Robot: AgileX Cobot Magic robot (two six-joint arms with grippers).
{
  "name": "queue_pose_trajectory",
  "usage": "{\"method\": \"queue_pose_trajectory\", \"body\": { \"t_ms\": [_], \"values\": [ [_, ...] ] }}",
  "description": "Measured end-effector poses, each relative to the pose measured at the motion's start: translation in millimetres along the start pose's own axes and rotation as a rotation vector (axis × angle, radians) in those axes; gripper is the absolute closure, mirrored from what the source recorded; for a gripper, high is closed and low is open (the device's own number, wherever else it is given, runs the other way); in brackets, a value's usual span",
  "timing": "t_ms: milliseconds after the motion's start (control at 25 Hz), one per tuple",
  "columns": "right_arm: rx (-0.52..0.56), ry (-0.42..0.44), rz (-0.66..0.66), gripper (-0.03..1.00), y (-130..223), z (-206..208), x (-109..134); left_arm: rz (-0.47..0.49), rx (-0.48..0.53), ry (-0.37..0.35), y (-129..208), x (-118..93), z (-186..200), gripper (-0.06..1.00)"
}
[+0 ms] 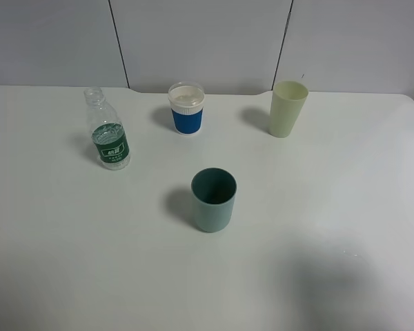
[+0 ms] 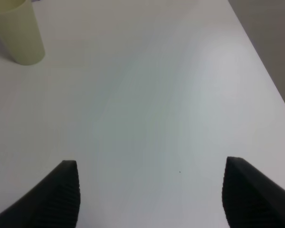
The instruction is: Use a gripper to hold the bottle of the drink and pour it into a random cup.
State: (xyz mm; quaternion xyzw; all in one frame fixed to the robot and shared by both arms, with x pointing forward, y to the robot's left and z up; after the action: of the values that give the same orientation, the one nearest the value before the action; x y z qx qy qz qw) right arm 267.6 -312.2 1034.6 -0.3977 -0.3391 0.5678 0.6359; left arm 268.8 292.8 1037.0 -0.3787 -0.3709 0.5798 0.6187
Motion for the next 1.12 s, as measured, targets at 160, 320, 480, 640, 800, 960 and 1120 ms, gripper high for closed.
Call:
{"method": "queue_pose_trajectory", "body": {
  "t_ms": [160,320,480,640,800,960,1120],
  "values": [
    [0.0,0.0,0.0,0.33,0.0,0.0,0.0,0.002,0.0,0.0,0.0,0.0,0.0,-0.05],
    [0.0,0.0,0.0,0.33,0.0,0.0,0.0,0.002,0.0,0.0,0.0,0.0,0.0,-0.05],
    [0.0,0.0,0.0,0.33,0.0,0.0,0.0,0.002,0.0,-0.001,0.0,0.1,0.0,-0.05],
    [0.0,0.0,0.0,0.33,0.0,0.0,0.0,0.001,0.0,-0.002,0.0,0.2,0.0,-0.05],
    [0.0,0.0,0.0,0.33,0.0,0.0,0.0,0.001,0.0,-0.002,0.0,0.2,0.0,-0.05],
    [0.0,0.0,0.0,0.33,0.0,0.0,0.0,0.001,0.0,-0.002,0.0,0.2,0.0,-0.05],
    [0.0,0.0,0.0,0.33,0.0,0.0,0.0,0.001,0.0,-0.002,0.0,0.2,0.0,-0.05]
  ]
}}
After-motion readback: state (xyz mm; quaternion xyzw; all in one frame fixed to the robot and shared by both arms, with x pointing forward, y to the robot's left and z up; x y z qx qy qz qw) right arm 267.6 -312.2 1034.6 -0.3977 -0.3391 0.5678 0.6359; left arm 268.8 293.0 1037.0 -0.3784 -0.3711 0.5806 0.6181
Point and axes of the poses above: a point on each arm's last joint axis where the gripper is mounted, z pointing back along that axis away from the gripper, x along the wrist's bending axis when the last joint is at zero, y = z × x, the point moved 4 cm from there along -z, pointing out along that axis toward the gripper
